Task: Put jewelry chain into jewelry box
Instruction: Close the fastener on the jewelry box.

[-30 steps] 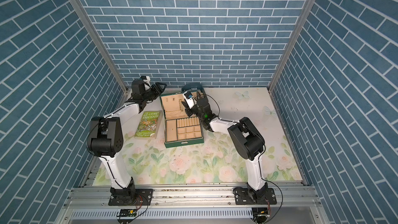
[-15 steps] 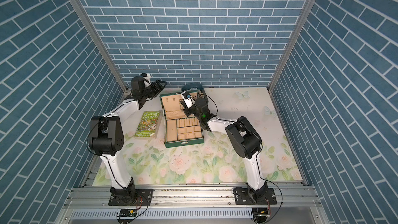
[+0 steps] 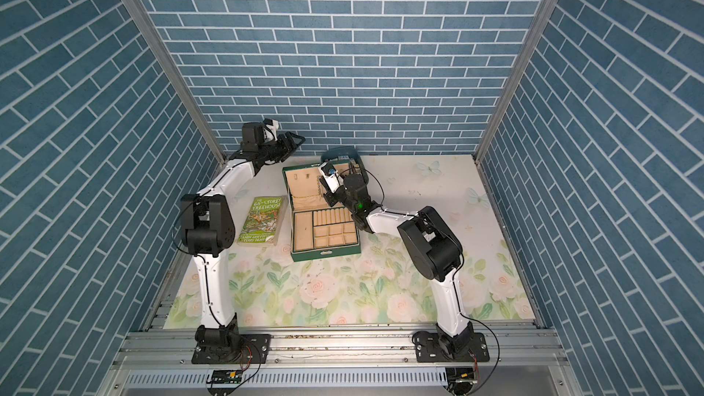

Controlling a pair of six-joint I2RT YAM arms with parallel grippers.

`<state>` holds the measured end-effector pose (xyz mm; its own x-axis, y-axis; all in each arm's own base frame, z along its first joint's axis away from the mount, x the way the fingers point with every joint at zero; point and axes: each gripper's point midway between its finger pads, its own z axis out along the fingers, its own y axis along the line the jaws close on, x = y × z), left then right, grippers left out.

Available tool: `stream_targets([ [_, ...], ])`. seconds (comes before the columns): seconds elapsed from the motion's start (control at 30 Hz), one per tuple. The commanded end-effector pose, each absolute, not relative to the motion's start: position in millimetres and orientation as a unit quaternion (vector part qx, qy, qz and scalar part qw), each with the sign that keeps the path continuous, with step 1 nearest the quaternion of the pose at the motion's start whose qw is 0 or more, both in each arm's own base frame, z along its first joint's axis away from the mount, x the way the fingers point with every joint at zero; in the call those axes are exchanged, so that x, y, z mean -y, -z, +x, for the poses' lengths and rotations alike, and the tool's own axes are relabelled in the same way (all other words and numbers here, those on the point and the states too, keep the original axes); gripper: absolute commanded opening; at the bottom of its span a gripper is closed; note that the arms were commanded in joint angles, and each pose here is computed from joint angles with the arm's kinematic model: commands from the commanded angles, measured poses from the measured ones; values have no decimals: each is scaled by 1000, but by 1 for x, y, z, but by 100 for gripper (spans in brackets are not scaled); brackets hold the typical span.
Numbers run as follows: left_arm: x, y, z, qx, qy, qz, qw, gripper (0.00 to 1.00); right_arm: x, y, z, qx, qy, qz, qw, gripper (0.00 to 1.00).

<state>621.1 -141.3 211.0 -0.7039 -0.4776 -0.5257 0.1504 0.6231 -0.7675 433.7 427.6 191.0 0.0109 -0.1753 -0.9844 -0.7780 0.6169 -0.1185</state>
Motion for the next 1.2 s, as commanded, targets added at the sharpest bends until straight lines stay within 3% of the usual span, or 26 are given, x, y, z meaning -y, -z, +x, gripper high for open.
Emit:
stream_targets([
  [0.0, 161, -205, 610, -833, 433, -70, 338, 72, -431, -195, 437, -651, -233, -365, 623, 9],
  [0.17, 165, -204, 609, -833, 438, -61, 333, 67, -431, -193, 443, -655, -223, -360, 626, 3],
  [0.43, 171, -204, 607, -830, 449, -49, 326, 61, -433, -190, 450, -661, -216, -355, 625, 3],
  [1.17, 188, -207, 599, -826, 466, -14, 316, 57, -437, -187, 463, -672, -208, -339, 625, 3],
])
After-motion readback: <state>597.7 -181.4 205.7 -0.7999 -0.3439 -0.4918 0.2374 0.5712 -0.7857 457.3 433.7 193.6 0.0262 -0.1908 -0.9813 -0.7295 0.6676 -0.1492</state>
